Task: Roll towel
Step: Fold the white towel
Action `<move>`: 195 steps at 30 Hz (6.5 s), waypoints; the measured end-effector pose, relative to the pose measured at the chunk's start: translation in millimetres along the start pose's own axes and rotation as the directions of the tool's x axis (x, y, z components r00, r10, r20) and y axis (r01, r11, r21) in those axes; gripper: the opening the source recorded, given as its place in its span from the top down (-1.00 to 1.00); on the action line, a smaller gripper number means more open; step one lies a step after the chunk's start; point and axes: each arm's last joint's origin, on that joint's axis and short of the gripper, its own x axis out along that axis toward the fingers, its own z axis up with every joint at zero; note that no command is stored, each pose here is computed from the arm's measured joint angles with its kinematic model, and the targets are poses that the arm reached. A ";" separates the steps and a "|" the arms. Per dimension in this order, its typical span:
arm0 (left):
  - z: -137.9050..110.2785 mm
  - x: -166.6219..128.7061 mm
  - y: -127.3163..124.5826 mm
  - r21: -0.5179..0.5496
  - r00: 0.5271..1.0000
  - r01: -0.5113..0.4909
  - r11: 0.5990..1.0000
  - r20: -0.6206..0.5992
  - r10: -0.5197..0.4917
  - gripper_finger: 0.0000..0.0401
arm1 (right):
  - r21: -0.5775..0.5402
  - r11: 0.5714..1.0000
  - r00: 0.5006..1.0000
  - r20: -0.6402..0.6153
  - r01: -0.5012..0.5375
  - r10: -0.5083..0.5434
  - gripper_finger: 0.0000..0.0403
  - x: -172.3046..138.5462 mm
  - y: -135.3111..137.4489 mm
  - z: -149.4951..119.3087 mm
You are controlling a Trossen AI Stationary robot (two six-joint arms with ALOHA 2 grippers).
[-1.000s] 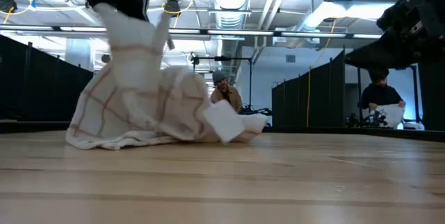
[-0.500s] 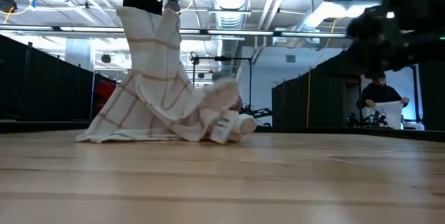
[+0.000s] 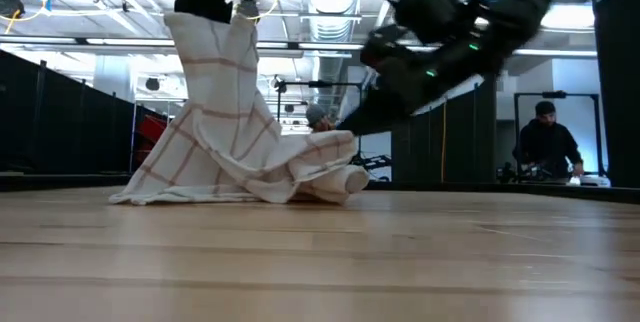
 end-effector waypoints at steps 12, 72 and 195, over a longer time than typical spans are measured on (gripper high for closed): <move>0.9 3.9 6.7 -0.034 1.000 -0.026 0.999 0.002 0.026 1.00 | -0.023 0.999 0.968 -0.249 -0.042 0.035 0.72 43.2 13.6 -26.6; -99.5 99.6 -74.6 -0.048 0.951 0.142 0.989 -0.271 -0.150 0.33 | -0.127 0.990 0.951 -0.307 -0.068 0.025 0.72 11.6 8.3 -9.2; -62.5 59.9 -130.9 0.110 0.976 0.216 0.970 -0.011 -0.216 0.33 | -0.096 0.986 0.870 -0.489 -0.133 0.070 0.36 -56.0 21.4 7.2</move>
